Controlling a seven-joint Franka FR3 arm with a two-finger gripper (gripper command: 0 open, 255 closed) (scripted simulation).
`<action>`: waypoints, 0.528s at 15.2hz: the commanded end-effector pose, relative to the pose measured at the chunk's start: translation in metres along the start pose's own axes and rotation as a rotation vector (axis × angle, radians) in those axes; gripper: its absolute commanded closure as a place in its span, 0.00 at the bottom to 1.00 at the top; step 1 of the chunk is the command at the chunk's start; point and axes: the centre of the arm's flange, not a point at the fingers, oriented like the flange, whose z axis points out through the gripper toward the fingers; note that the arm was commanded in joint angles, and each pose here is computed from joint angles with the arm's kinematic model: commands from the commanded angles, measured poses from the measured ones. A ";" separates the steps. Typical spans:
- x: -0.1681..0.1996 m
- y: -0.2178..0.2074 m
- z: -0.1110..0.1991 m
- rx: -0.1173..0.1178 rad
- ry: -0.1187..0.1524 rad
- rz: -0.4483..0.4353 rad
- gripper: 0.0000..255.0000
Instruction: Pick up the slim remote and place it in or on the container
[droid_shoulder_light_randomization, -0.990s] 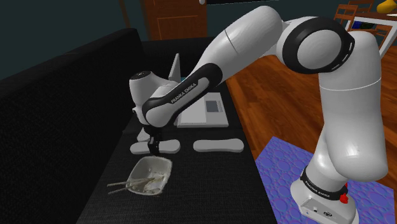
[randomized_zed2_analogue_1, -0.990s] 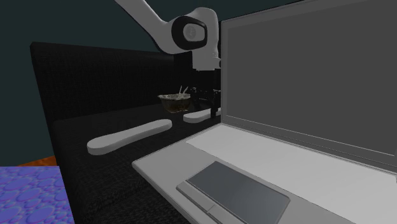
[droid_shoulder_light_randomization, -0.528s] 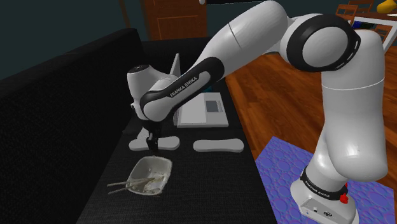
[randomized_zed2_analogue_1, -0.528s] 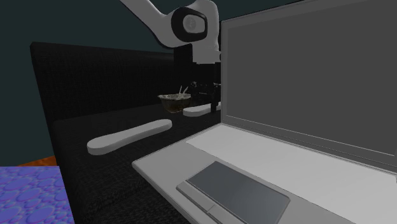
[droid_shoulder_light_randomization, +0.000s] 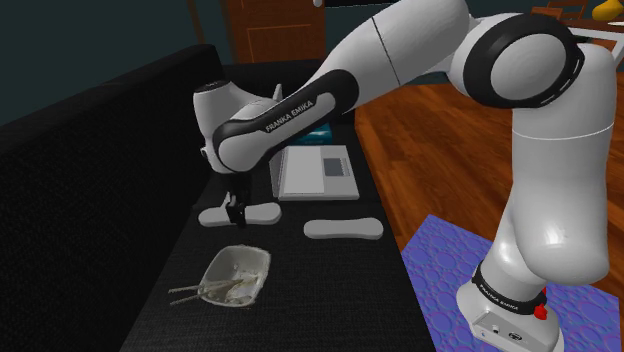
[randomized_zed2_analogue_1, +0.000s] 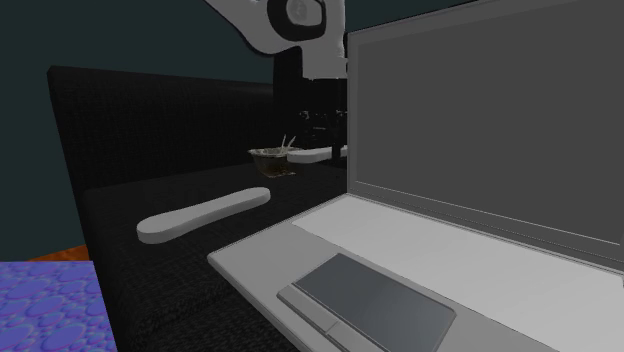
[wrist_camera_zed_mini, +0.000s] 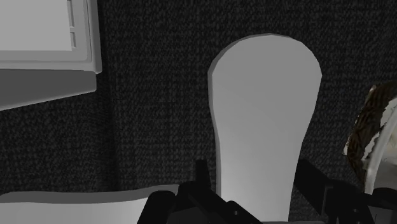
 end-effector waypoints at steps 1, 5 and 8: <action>0.001 -0.002 -0.011 0.000 0.000 0.000 1.00; 0.002 -0.002 -0.032 0.000 0.000 0.000 1.00; 0.002 -0.002 -0.048 0.000 0.000 0.000 1.00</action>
